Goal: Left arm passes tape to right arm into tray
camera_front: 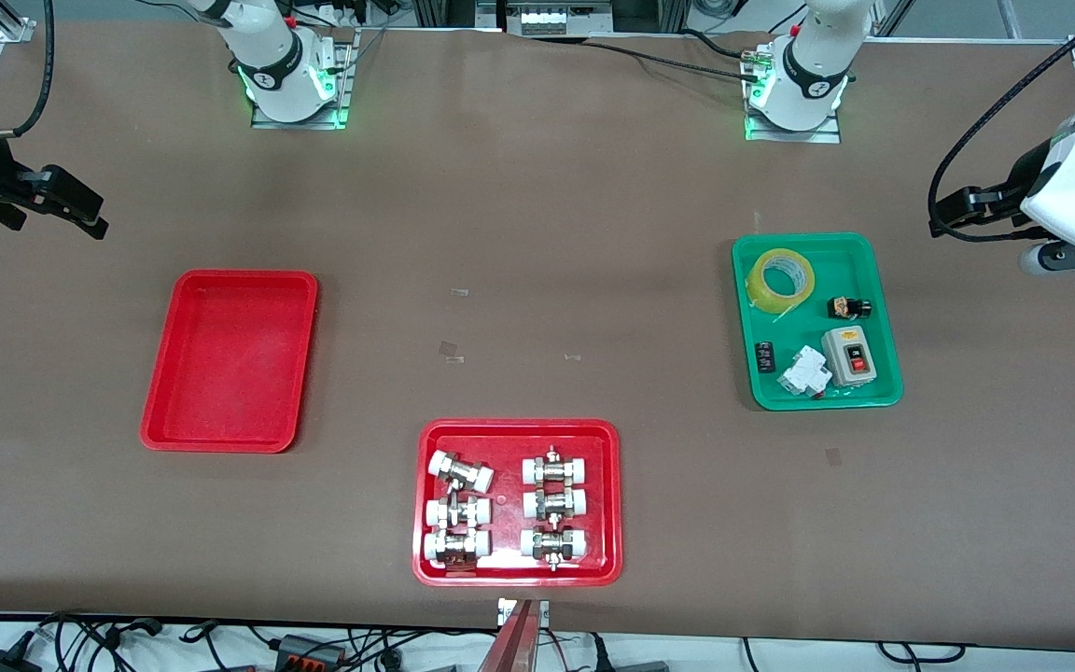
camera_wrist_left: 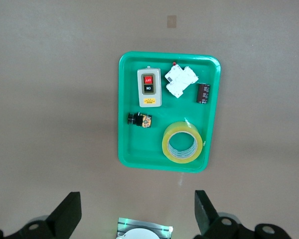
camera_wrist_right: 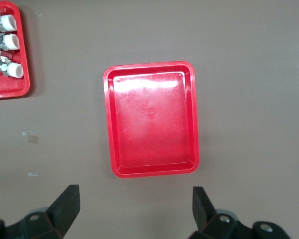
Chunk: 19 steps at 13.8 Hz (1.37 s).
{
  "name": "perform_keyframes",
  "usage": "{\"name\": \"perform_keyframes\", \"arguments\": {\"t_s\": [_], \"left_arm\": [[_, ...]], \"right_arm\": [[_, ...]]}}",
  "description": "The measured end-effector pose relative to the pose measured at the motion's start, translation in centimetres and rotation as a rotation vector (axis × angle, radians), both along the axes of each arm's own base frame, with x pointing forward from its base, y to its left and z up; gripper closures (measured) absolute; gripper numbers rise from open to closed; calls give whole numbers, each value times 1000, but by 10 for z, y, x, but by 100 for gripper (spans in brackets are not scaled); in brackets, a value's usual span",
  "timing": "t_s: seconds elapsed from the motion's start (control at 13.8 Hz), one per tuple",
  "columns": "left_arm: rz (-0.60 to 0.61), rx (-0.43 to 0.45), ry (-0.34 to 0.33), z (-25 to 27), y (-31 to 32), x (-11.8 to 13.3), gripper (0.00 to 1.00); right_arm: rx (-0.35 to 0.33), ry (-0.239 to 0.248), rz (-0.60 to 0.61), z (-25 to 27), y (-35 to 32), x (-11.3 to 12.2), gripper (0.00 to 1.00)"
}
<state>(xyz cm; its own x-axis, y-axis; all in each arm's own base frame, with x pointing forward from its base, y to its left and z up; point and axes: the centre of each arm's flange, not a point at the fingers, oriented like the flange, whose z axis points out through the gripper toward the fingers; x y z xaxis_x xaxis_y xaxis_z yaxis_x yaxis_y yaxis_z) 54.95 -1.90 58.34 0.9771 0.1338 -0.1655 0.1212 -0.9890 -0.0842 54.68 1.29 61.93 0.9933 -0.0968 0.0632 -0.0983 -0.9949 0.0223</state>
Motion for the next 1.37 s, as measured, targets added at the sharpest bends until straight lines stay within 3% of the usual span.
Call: {"name": "perform_keyframes", "arguments": {"t_s": [0.87,1.01,1.23,1.37], "left_arm": [[-24,0,23,-14,-13,-2,0],[-34,-5,13,-52,-17,3,0],[-31,-34,37,-155,-12,-1,0],[-12,-67,20,-216,1,-8,0]], "right_arm": [[0,31,3,-3,2,-3,0],[0,35,7,-4,4,-3,0],[0,39,9,-6,4,-3,0],[0,41,9,-7,5,-3,0]]}}
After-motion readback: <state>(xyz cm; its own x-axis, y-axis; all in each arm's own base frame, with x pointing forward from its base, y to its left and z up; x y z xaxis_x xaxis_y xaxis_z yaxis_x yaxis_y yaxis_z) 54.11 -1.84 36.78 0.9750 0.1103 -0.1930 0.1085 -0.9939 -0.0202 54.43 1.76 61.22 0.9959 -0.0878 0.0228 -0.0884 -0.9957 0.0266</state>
